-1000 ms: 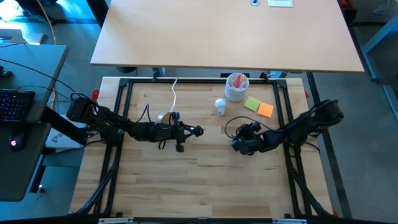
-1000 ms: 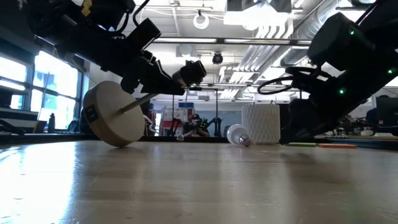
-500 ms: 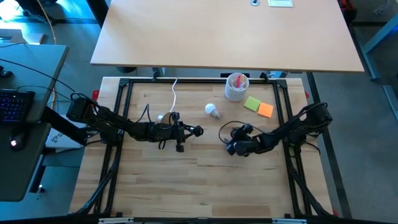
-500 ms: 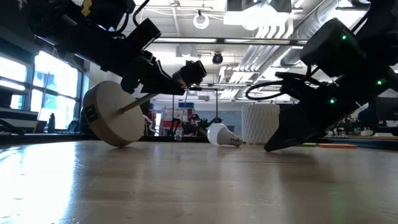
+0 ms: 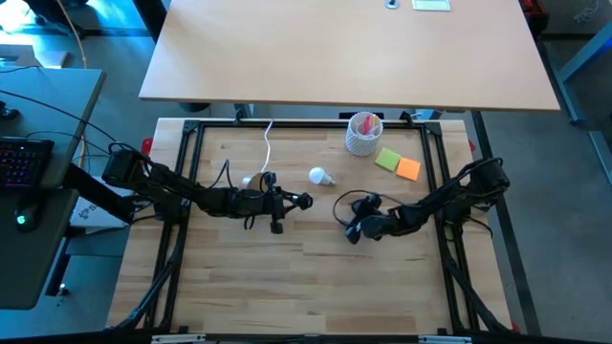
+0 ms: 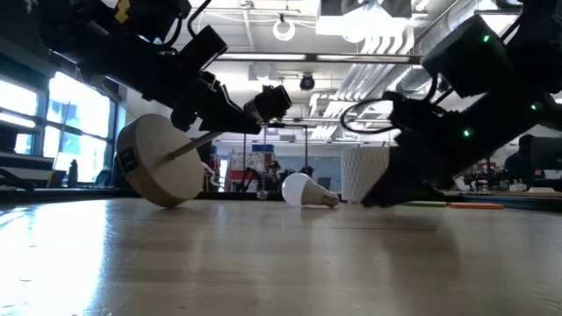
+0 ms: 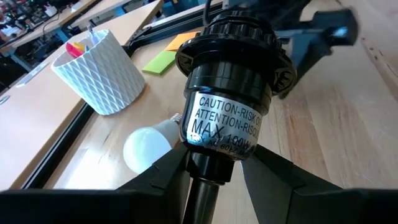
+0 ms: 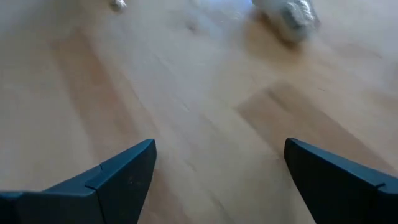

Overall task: Screw lightbulb
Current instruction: Insert the white lightbulb into the desk lamp

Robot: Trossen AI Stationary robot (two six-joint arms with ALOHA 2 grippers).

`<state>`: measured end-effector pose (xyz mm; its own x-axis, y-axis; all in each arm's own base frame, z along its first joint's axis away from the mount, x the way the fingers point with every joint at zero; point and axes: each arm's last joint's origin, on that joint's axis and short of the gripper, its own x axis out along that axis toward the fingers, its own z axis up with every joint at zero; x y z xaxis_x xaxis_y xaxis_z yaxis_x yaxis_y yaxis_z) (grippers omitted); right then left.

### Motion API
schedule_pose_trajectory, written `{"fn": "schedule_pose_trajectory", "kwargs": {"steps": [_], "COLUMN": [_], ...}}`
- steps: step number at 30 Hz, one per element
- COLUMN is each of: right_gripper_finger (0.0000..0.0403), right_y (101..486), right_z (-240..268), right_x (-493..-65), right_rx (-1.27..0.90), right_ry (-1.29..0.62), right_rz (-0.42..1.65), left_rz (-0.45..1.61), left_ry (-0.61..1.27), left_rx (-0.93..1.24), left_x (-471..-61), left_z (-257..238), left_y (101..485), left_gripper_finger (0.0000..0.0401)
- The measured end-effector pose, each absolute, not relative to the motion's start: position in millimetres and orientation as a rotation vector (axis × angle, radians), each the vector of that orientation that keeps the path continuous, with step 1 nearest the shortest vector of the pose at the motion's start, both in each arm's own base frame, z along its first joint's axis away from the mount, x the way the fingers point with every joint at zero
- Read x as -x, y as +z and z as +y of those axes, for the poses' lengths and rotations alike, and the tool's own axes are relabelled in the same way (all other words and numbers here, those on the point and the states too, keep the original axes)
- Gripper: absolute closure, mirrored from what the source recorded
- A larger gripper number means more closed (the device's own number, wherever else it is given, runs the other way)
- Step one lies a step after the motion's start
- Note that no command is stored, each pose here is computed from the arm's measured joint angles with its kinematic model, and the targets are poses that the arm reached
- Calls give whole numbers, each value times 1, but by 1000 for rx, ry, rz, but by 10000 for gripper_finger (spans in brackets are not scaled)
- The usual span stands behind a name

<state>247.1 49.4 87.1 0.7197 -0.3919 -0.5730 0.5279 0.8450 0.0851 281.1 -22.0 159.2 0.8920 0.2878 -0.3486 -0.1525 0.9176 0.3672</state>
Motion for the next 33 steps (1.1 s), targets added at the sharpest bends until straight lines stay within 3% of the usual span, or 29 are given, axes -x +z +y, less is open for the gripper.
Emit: {"fn": "schedule_pose_trajectory", "kwargs": {"steps": [5,9,17,24,33], "right_gripper_finger": [55,78,184,274,304], "right_y": [107,131,181,171,157], "right_z": [37,-3,-102,-152,-151], "right_x": [-267,-297,-336,-352,-367], "right_rx": [-238,-257,-340,-500,-496], "right_ry": [-518,-538,-628,-628,-570], "right_rz": [391,364,564,743,892], "left_rz": [409,407,403,404,405], "left_ry": [234,224,220,205,201], "left_rx": [-334,-331,-328,-326,-325], "left_x": [-281,-281,-281,-281,-281], "left_z": [-22,-22,-23,-23,-23], "left_y": [159,159,159,159,159], "left_gripper_finger": [268,268,268,268,268]}}
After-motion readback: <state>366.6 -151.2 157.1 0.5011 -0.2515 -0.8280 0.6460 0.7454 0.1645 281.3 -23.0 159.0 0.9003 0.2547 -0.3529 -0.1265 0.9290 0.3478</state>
